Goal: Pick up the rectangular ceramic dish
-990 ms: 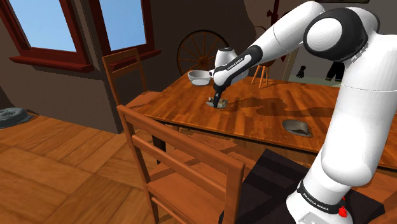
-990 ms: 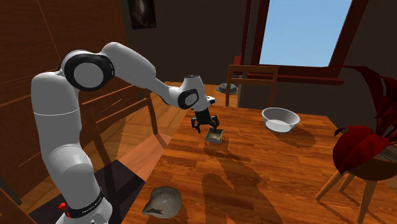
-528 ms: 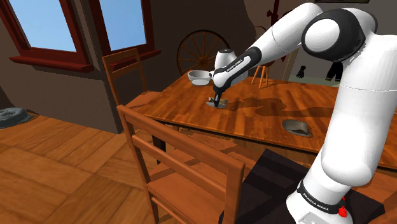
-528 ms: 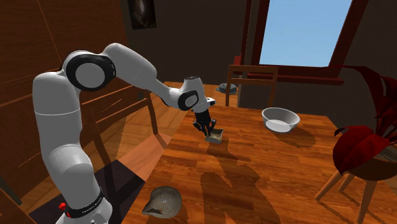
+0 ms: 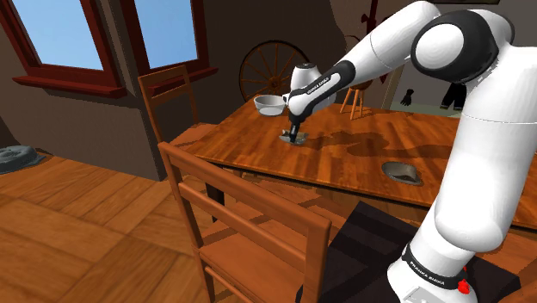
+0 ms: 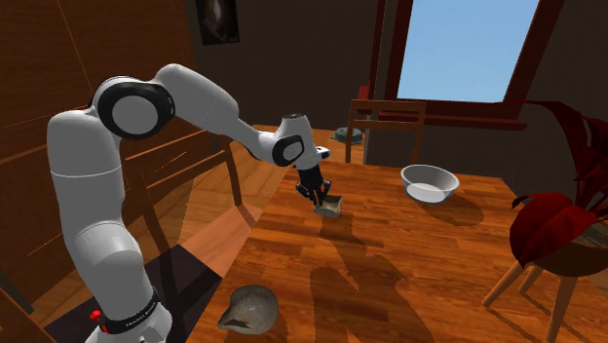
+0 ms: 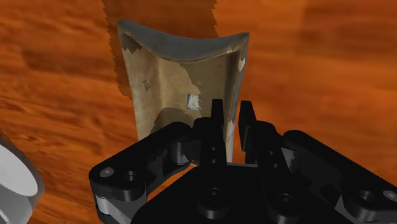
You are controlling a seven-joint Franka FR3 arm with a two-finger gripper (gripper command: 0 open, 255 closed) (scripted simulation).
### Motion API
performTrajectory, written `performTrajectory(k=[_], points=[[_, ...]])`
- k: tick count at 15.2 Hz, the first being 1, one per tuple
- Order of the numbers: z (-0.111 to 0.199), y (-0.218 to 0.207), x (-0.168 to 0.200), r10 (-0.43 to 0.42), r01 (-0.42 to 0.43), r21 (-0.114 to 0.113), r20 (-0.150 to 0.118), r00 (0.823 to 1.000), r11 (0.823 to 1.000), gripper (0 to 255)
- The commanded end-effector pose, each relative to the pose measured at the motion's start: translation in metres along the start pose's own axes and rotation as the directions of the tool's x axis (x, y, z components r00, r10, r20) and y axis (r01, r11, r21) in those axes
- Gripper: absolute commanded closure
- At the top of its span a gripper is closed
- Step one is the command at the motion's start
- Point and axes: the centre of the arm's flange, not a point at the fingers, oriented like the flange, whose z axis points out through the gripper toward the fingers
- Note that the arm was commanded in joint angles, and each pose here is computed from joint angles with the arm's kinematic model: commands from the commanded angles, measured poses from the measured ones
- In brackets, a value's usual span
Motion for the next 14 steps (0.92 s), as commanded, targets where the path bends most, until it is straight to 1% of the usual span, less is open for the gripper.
performTrajectory(k=[1,12,14], points=[[-0.009,0.002,0.001,0.0,0.0,0.0,0.0,1.0,1.0,255],[-0.066,0.016,0.006,0.0,0.0,0.0,0.0,1.0,1.0,255],[-0.066,0.016,0.006,0.0,0.0,0.0,0.0,1.0,1.0,255]])
